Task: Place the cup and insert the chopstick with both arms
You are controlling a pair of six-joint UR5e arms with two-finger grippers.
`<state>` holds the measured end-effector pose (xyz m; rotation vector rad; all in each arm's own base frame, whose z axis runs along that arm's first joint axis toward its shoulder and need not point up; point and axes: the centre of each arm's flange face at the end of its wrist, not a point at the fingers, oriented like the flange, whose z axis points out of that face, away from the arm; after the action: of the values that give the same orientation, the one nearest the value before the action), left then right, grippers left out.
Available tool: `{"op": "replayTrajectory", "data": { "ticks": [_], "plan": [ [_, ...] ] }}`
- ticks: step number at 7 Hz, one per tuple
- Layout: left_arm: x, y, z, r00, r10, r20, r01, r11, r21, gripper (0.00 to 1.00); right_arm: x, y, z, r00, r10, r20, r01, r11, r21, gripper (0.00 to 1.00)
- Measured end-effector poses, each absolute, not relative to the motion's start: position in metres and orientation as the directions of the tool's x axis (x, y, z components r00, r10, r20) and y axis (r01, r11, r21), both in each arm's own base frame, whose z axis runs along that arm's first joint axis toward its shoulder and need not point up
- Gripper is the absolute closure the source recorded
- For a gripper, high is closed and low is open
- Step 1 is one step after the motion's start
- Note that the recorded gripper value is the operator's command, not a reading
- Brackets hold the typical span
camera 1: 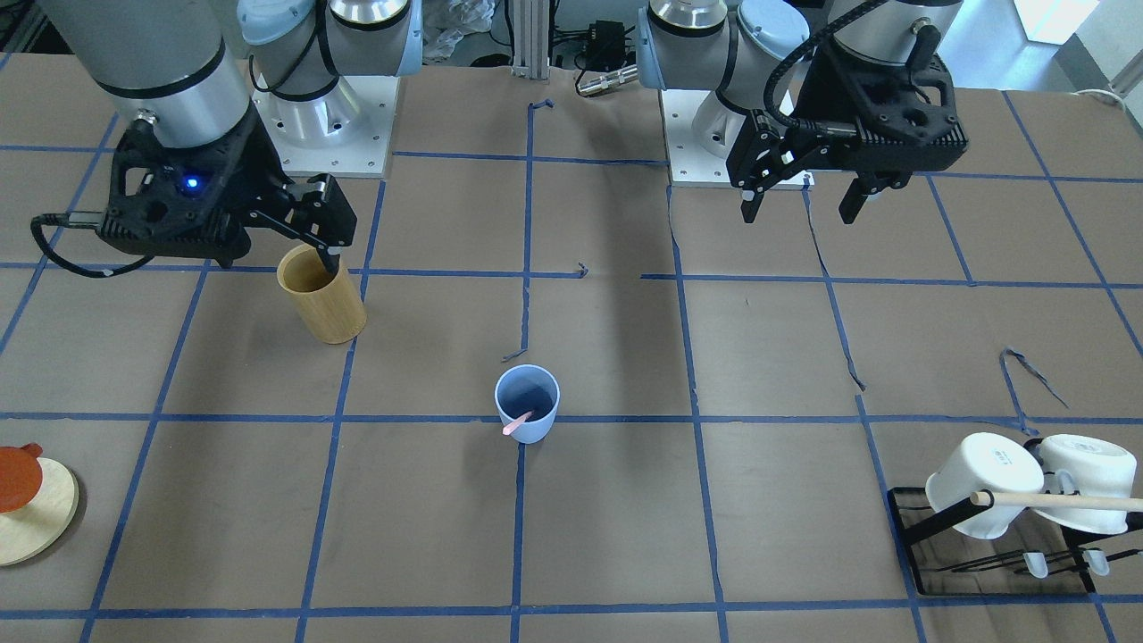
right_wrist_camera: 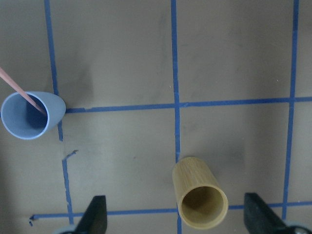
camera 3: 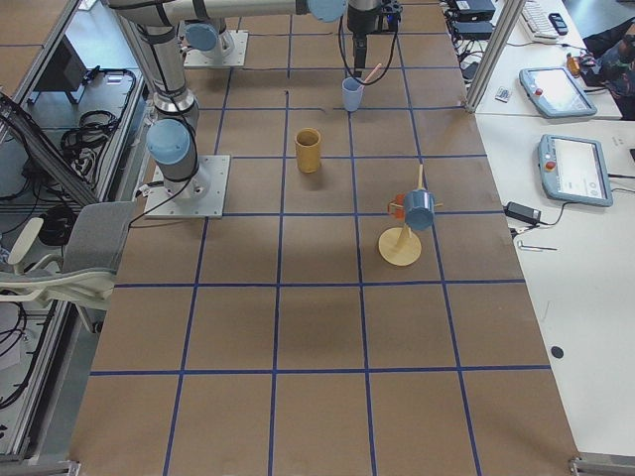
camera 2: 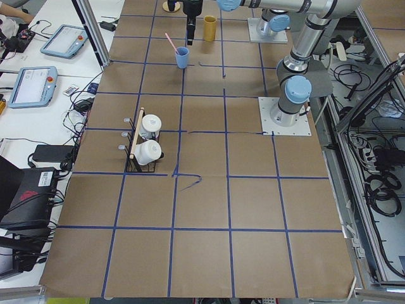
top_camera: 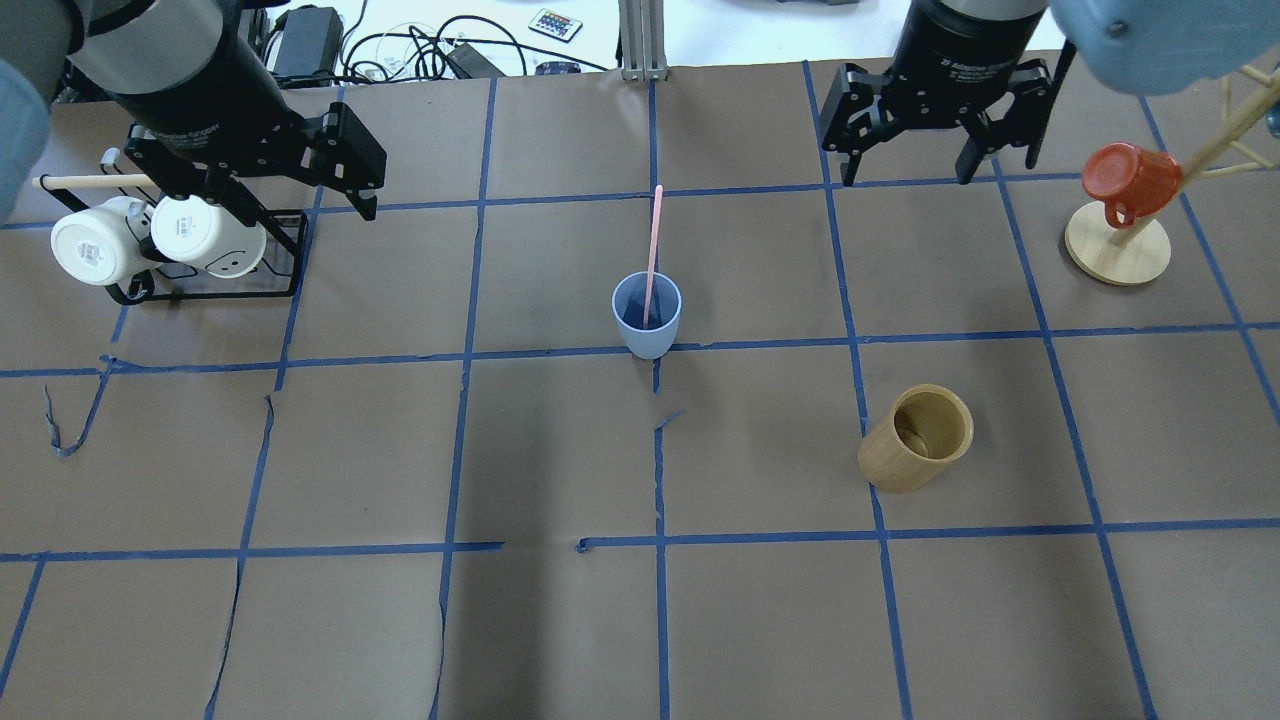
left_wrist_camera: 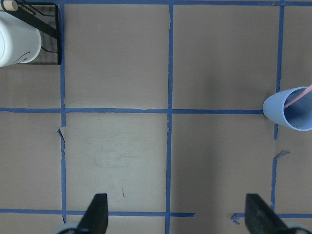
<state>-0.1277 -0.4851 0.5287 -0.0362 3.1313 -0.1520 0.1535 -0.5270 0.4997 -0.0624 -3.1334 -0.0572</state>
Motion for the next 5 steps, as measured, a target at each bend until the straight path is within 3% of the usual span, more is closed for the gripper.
{"op": "replayTrajectory", "data": {
  "ticks": [2, 5],
  "plan": [
    [-0.129, -0.486, 0.529, -1.000, -0.022, 0.001, -0.022, 0.995, -0.099, 0.00, 0.141, -0.508, 0.498, -0.999, 0.016, 0.038, 0.021, 0.990, 0.143, 0.00],
    [-0.128, -0.487, 0.530, -1.000, -0.031, 0.006, -0.031, 0.994, -0.102, 0.00, 0.129, -0.497, 0.507, -0.999, -0.031, 0.025, -0.027, 0.988, 0.151, 0.00]
  ]
}}
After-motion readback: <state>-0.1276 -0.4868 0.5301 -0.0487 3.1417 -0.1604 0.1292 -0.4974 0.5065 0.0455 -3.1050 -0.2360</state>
